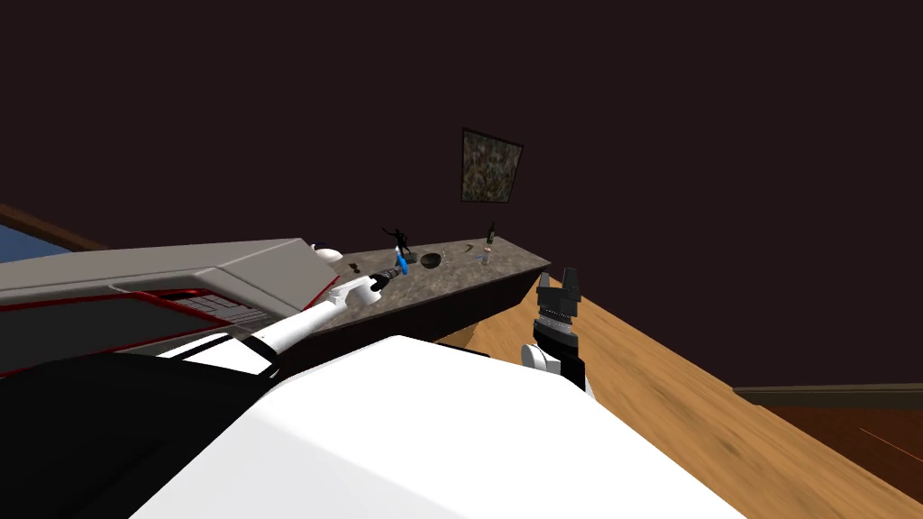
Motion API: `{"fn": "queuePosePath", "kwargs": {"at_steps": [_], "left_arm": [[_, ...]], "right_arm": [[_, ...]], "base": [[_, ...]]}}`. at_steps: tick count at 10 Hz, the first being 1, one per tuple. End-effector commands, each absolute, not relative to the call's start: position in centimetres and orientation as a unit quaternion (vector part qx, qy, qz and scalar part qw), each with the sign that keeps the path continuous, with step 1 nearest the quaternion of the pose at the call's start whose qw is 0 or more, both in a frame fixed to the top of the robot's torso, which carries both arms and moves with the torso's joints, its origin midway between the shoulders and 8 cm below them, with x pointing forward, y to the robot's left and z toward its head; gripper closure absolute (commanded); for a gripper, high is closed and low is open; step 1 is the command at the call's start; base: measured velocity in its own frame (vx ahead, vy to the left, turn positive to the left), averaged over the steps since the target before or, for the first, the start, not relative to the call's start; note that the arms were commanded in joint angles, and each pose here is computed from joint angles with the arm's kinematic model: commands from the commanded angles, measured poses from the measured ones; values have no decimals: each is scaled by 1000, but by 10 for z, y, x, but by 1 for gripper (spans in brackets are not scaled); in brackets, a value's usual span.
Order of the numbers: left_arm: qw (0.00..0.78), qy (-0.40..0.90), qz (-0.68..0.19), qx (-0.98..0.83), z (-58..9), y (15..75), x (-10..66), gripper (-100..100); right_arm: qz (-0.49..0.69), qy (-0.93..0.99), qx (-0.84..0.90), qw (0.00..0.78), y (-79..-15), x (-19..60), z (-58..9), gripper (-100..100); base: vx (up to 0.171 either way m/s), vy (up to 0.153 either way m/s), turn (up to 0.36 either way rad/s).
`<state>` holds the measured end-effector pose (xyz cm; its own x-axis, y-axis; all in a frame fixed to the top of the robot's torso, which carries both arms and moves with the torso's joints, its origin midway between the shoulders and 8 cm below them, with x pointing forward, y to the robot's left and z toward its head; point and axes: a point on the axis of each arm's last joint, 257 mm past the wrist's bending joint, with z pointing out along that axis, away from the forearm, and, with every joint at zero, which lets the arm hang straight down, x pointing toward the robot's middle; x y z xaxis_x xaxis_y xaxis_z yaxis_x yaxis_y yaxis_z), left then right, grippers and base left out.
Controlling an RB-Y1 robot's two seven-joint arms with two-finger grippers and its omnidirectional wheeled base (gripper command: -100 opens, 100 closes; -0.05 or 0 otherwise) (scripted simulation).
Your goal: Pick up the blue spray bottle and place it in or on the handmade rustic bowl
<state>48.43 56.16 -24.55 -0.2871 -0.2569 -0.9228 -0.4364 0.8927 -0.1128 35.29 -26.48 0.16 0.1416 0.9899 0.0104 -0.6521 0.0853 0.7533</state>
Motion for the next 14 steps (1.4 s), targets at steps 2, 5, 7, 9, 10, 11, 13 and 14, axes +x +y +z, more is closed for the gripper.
{"fn": "queuePosePath", "kwargs": {"at_steps": [2,5,7,9,10,11,13,14], "left_arm": [[551,792,124,-232,-237,595,479,-100],[550,788,141,-237,-230,610,478,-100],[551,786,144,-240,-233,615,479,-100],[550,787,144,-240,-232,614,478,100],[550,787,144,-240,-232,614,478,100],[550,787,145,-240,-232,615,478,100],[550,787,145,-240,-232,615,478,100],[550,787,145,-240,-232,615,478,0]], "right_arm": [[598,267,316,686,-265,353,2,0],[598,267,316,686,-265,353,2,0],[598,267,316,686,-265,353,2,0],[598,267,316,686,-265,353,2,0],[598,267,316,686,-265,353,2,0],[598,267,316,686,-265,353,2,0],[598,267,316,686,-265,353,2,0],[598,267,316,686,-265,353,2,0]], "base": [[141,-29,-126],[96,-17,-75],[42,20,-26],[15,9,-8],[0,0,0],[0,0,0],[0,0,0],[0,0,0]]}}
